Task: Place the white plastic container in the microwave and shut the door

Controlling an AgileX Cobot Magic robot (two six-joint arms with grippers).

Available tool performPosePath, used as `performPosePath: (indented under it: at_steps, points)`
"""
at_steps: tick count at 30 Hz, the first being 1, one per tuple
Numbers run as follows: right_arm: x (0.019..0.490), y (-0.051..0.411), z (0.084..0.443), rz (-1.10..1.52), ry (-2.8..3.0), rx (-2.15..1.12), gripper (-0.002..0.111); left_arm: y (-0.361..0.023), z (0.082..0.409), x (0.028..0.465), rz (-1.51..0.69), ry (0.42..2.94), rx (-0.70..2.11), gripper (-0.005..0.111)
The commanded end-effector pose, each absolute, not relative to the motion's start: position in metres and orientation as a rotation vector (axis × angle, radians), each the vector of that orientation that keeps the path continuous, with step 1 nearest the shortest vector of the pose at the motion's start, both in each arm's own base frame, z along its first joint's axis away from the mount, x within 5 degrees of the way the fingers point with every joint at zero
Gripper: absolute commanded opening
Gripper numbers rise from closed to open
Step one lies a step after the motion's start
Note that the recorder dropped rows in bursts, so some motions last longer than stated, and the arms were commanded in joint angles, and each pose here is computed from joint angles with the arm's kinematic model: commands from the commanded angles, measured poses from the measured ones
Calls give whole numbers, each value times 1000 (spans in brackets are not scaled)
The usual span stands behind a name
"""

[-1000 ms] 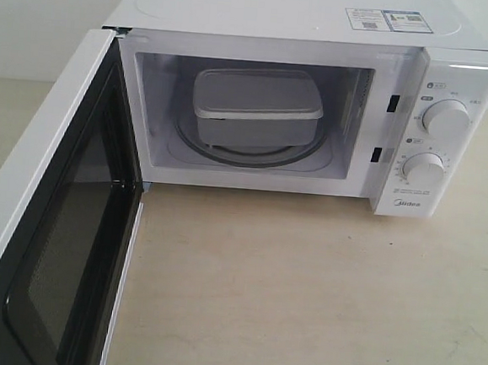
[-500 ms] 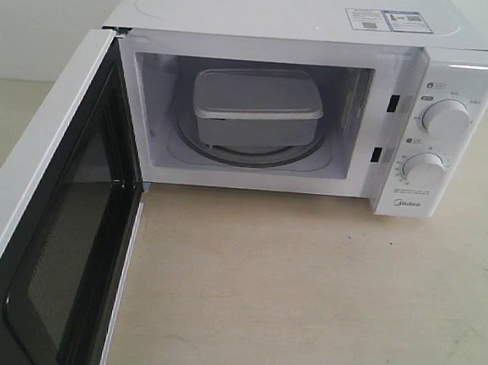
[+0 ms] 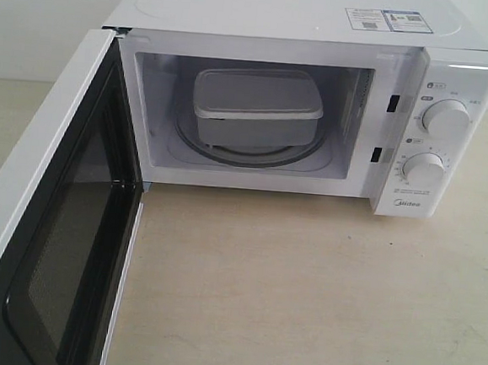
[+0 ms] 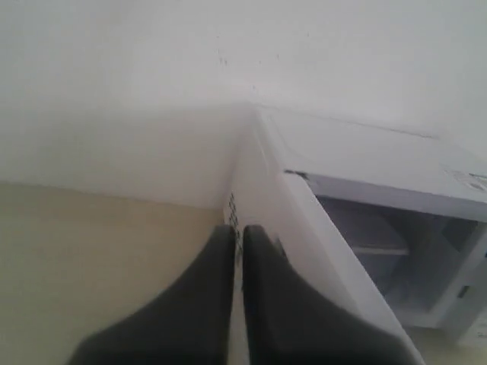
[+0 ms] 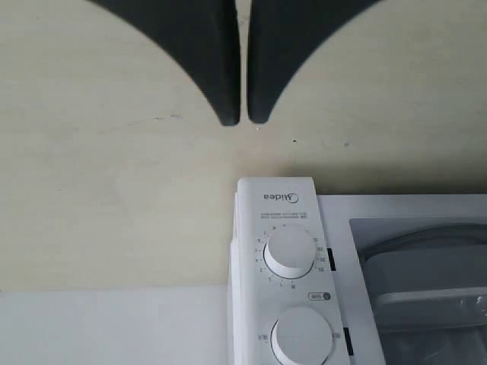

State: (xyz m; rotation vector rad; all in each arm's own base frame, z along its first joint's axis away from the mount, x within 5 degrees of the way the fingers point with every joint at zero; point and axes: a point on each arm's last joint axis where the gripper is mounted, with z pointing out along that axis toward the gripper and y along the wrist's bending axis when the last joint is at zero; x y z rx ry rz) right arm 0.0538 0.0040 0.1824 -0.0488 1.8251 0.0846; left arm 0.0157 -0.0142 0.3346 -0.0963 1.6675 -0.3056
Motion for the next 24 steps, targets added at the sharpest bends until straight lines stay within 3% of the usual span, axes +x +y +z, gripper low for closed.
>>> performPosePath:
  at_steps: [1,8,13,20,24]
  points:
    - [54,4,183,74,1817,-48,0,-16,335,13,-366,1711,-133,4]
    - [54,4,183,74,1817,-48,0,-20,341,18,-492,1680,-192,4]
    - [54,4,183,74,1817,-48,0,-28,338,37,-546,1991,-189,4]
    - [54,4,183,74,1817,-48,0,-28,369,113,-428,2392,42,4]
    - [54,4,183,74,1817,-48,0,-22,342,168,-354,2645,122,4]
